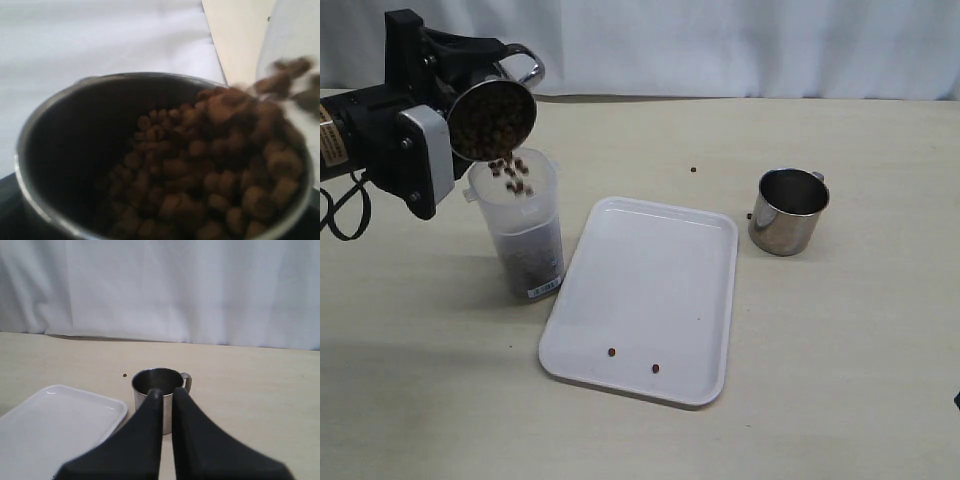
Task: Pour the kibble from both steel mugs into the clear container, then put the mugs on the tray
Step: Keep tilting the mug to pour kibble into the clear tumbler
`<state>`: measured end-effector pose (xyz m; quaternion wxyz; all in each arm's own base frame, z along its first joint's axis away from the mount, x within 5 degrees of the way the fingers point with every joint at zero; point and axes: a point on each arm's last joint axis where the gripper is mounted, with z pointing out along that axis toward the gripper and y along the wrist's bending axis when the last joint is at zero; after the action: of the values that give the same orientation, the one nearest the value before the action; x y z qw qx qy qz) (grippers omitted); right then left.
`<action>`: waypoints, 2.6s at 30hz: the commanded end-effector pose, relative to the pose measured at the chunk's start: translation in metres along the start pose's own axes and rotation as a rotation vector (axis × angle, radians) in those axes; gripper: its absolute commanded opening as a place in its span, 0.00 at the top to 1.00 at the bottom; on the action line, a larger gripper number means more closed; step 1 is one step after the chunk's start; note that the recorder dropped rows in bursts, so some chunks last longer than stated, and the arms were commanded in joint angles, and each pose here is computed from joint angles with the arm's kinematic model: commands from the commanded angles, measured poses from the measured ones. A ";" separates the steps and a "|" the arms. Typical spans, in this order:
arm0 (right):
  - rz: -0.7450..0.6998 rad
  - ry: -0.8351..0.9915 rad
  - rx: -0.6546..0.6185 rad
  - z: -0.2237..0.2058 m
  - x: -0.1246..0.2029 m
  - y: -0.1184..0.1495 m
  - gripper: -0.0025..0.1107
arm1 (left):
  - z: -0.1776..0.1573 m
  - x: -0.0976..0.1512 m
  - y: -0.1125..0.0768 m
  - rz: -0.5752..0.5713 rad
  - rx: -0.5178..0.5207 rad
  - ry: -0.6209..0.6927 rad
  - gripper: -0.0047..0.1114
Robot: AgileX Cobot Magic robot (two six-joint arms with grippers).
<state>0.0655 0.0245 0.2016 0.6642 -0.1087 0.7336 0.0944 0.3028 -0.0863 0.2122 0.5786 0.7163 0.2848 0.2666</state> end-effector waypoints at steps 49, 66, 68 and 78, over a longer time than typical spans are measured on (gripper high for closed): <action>0.006 0.002 0.007 0.000 0.001 0.000 0.93 | 0.000 -0.004 0.015 0.233 -0.135 -0.029 0.96; 0.006 0.002 0.007 0.000 0.001 0.000 0.93 | -0.001 -0.005 0.018 0.355 -0.172 -0.031 0.96; 0.006 0.002 0.007 0.000 0.001 0.000 0.93 | -0.001 -0.005 0.018 0.384 -0.173 -0.028 0.96; 0.006 0.002 0.007 0.000 0.001 0.000 0.93 | -0.001 -0.006 0.017 0.440 -0.169 -0.031 0.96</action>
<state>0.0655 0.0245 0.2016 0.6642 -0.1087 0.7336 0.0944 0.2998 -0.0916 0.2232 0.5600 0.7251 0.0996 0.3883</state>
